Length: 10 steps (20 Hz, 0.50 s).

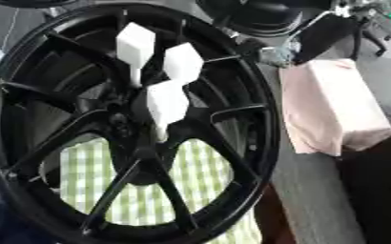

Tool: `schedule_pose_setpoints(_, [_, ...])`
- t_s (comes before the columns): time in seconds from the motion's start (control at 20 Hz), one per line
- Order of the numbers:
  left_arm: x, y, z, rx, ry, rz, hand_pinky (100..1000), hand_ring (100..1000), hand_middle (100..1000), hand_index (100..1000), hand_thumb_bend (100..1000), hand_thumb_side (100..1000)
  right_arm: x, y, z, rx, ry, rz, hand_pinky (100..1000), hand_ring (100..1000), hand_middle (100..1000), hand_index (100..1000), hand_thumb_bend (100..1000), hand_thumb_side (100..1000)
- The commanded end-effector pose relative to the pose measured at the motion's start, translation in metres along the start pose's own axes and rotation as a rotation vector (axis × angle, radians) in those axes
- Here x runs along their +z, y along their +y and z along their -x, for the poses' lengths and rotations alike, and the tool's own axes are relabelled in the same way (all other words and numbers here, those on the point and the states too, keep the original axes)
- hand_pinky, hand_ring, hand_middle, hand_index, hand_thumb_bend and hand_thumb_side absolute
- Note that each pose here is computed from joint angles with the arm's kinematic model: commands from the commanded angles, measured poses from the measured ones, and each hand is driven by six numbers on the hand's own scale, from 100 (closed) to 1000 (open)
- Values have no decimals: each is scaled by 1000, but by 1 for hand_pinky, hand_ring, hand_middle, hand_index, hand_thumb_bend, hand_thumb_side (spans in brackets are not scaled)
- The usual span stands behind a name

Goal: Pull the pin out of the wheel hub.

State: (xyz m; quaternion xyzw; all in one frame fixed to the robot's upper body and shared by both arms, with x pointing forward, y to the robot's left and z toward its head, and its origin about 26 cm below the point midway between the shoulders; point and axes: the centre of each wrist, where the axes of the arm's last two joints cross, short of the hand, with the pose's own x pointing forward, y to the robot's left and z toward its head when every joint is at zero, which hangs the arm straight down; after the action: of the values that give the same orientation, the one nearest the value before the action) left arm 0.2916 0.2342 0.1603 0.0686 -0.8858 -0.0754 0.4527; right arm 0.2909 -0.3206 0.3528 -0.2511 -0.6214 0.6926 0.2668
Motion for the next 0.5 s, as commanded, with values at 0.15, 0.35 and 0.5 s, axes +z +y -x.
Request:
schedule_pose_setpoints(0.15, [-4,3,-8,-11,-33,22,909,750,646,829,175,768,-8,-8,9,41,39,-45,909,995,789,855,153,511])
schedule_pose_setpoints(0.35, [-4,3,-8,-9,-32,20,910,750,646,829,176,768,-16,-9,15,36,23,-73,922,1000,819,885,220,478])
schedule_pose_setpoints(0.5, [-4,4,-8,-10,-31,17,910,750,646,829,175,770,-19,-10,18,25,-5,-113,930,1000,823,890,228,469])
